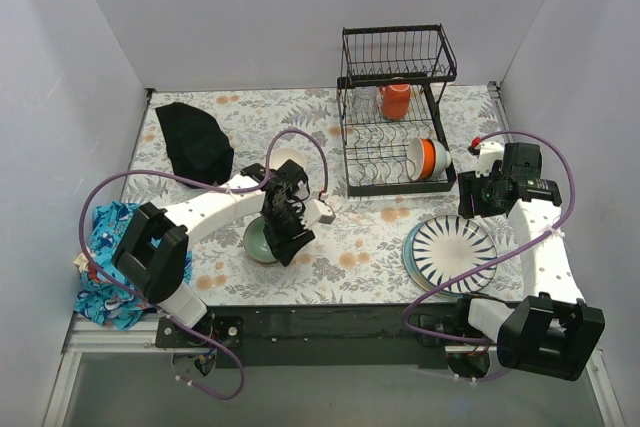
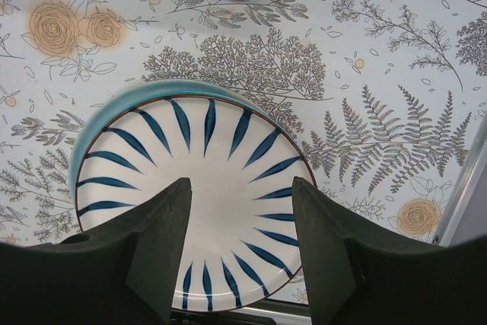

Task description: Load the mixed dishes into the dish rack

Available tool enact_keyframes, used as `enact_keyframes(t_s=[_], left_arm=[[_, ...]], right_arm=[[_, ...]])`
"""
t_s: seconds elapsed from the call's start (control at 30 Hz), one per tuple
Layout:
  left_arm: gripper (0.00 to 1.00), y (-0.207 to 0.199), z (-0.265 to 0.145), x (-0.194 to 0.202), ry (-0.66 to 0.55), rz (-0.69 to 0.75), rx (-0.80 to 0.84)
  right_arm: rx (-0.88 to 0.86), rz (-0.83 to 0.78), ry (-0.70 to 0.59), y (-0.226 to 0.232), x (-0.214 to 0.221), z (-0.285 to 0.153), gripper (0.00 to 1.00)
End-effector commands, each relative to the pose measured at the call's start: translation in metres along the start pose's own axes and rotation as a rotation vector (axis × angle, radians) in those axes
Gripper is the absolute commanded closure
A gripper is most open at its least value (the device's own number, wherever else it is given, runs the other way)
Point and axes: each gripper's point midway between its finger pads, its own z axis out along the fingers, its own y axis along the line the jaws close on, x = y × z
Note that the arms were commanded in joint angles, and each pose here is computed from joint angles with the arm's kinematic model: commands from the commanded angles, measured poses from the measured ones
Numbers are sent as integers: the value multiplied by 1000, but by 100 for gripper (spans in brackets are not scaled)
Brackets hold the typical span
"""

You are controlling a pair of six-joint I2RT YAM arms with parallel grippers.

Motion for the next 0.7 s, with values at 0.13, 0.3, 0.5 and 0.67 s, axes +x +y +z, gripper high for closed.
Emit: enact_keyframes(t_s=[0.13, 0.3, 0.5, 0.67], left_arm=[[87, -16, -20, -25, -74, -54, 41], [96, -22, -24, -17, -64, -48, 49], [100, -25, -41, -7, -48, -28, 7], [100, -22, -70, -11, -82, 7, -83]], right_arm=[[17, -1, -33, -1, -4, -3, 36], [13, 7, -28, -1, -3, 0, 36], [11, 15, -24, -1, -4, 2, 36], [8, 20, -23, -1, -3, 3, 36]])
